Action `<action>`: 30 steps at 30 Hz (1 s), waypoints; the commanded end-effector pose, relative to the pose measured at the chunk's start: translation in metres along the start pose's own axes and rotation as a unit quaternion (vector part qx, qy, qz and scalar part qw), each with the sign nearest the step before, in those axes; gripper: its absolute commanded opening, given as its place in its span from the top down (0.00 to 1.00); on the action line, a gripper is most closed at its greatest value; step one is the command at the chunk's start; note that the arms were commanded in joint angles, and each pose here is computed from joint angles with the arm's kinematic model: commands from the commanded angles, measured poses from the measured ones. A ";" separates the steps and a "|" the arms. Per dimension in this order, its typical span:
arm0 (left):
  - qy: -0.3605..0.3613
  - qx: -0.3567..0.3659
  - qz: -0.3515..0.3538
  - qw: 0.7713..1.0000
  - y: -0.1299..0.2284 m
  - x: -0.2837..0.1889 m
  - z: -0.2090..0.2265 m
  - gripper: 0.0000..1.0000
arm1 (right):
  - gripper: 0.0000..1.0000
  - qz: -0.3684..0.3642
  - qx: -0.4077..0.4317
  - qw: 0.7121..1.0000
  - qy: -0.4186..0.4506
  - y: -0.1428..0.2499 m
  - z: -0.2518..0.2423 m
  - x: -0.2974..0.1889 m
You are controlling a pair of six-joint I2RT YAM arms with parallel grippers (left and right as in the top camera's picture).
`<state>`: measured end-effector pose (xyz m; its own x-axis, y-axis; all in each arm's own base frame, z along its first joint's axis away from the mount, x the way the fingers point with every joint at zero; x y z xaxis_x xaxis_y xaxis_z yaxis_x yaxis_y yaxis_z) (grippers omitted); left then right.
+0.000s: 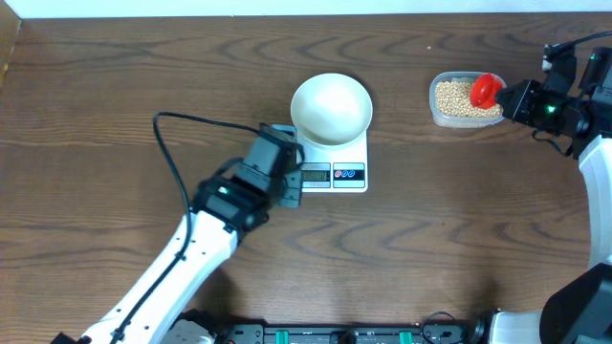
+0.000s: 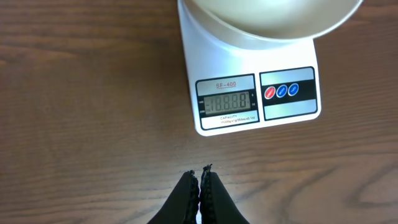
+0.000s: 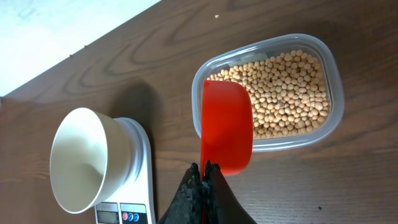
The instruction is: Scoop item into bowl and weigh 50g on scale
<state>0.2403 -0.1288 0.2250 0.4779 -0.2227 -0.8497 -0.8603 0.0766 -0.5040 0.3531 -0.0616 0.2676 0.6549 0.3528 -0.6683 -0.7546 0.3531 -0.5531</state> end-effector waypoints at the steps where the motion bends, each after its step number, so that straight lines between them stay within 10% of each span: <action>1: 0.042 0.034 -0.018 0.998 -0.005 -0.012 0.005 0.93 | 0.99 -0.008 -0.011 1.000 -0.002 -0.005 0.003 -0.006; 30: 0.045 0.122 -0.026 0.991 0.028 0.029 0.013 0.76 | 0.99 -0.003 -0.008 1.000 -0.001 -0.003 0.003 -0.005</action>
<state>0.2312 -0.1187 0.1814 0.4890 -0.3011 -0.8187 -0.7837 0.2605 -0.5639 0.3513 -0.0610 0.2661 0.6433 0.3561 -0.6778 -0.7640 0.3558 -0.5382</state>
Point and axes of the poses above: each gripper's point midway between its finger pads, its own x axis out along the fingers, its own z axis along the line the jaws close on, y = z × x, the point moved 10 cm from there along -x, back along the fingers, and after that the axes turned 1 degree about -x, right-handed, at the moved point
